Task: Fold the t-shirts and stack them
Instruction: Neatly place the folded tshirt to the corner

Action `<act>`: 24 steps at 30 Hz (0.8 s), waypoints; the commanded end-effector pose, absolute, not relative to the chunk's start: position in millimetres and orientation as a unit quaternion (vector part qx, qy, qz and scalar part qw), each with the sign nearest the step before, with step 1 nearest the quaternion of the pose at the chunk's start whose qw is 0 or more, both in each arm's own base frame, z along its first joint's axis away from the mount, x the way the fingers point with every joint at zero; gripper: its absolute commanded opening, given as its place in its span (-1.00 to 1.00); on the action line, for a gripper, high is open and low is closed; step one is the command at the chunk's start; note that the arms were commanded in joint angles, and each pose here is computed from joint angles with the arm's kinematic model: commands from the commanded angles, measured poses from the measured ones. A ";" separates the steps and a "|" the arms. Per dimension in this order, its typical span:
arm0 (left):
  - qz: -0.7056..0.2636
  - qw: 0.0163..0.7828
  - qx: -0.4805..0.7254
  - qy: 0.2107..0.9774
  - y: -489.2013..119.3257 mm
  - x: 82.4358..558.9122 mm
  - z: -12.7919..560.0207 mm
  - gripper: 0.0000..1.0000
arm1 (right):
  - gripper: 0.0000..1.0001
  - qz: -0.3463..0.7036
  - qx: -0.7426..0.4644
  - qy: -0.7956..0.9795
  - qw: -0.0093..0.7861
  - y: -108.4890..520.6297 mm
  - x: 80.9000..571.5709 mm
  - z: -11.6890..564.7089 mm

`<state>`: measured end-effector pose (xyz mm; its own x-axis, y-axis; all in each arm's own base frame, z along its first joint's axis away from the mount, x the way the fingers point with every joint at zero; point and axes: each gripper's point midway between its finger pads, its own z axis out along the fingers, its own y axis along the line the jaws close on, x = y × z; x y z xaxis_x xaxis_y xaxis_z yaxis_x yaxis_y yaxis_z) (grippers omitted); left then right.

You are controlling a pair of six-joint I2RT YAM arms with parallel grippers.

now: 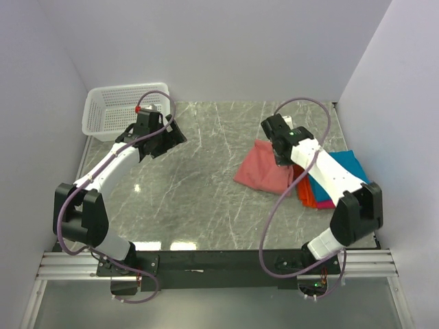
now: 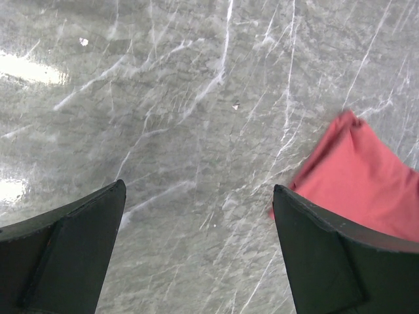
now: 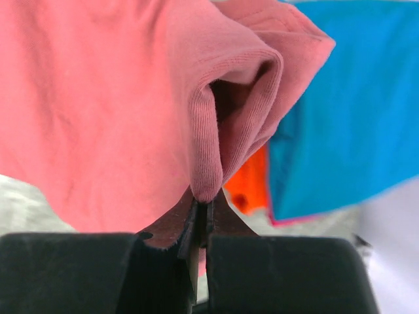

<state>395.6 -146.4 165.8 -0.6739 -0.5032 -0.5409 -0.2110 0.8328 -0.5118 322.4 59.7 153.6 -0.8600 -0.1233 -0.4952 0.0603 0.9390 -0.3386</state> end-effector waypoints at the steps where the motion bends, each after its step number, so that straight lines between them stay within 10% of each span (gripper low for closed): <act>1: -0.226 0.378 -0.192 0.877 -149.4 396.7 186.0 0.99 | -1.00 -0.249 -0.050 0.933 0.256 21.3 296.7 176.1; 24: -0.219 0.393 -0.197 0.871 -144.0 398.8 194.5 0.99 | -1.00 -0.344 -0.067 0.878 0.326 -51.9 280.9 297.2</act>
<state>394.9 -145.8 169.1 -0.6680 -0.5029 -0.5486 -0.2050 0.8330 -0.5140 285.2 -40.0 268.7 -0.7953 -0.3509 -0.4943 0.0459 0.7783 -0.6263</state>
